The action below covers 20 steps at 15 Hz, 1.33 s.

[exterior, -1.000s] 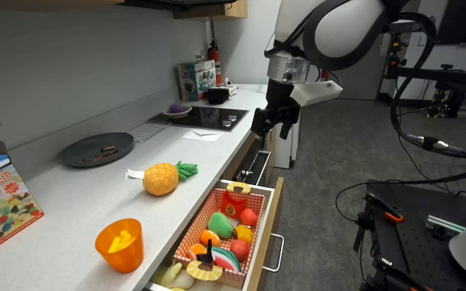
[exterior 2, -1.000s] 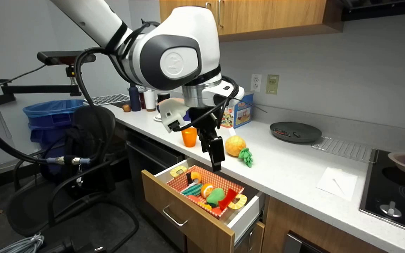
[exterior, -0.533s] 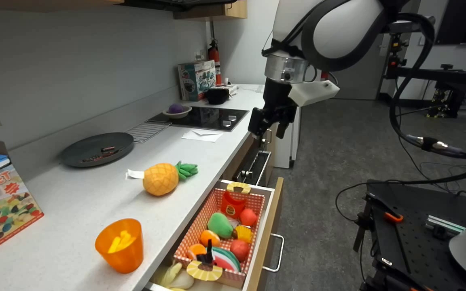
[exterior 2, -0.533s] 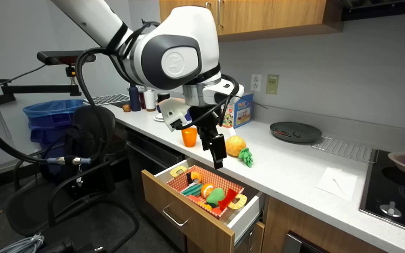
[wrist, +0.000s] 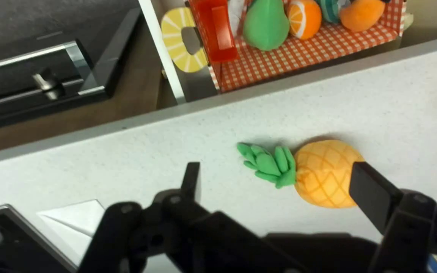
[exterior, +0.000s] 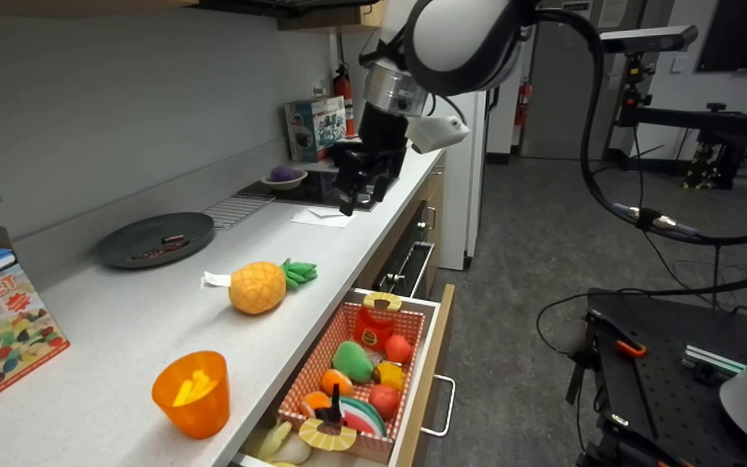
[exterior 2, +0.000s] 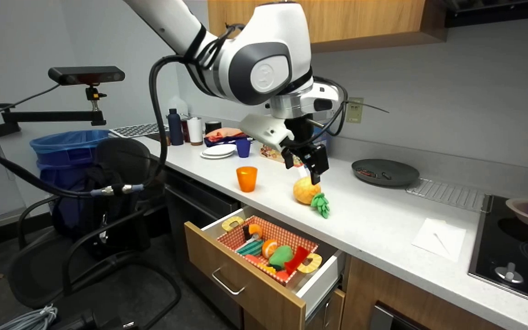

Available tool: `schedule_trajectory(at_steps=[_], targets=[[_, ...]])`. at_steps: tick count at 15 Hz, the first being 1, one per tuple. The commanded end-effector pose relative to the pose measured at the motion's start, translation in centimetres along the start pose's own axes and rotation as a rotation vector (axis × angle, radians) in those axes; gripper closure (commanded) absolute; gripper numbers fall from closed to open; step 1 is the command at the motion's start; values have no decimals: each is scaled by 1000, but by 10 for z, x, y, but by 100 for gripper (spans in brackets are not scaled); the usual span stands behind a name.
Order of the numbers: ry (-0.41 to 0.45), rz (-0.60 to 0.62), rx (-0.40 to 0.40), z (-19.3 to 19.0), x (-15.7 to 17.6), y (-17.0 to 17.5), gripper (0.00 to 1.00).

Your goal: Open the drawer, put the pineapple plush toy in the drawer then close the drawer

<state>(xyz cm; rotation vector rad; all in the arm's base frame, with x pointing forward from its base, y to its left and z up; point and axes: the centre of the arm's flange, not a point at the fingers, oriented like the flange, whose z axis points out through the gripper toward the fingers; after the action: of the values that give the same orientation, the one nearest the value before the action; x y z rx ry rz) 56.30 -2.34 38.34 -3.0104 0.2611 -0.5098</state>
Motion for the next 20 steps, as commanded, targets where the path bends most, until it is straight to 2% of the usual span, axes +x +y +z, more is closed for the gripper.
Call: schedule_trajectory(at_steps=[1,4,6,13,19,20], targets=[[19,-126,113,26,53,-31,0],[26,-243,189,46,72,-66,0],[30,-293,210,63,83,-83,0],[31,-376,149,145,110,-81,0],[40,-408,141,175,126,-74,0],[39,-406,146,173,123,-96,21]])
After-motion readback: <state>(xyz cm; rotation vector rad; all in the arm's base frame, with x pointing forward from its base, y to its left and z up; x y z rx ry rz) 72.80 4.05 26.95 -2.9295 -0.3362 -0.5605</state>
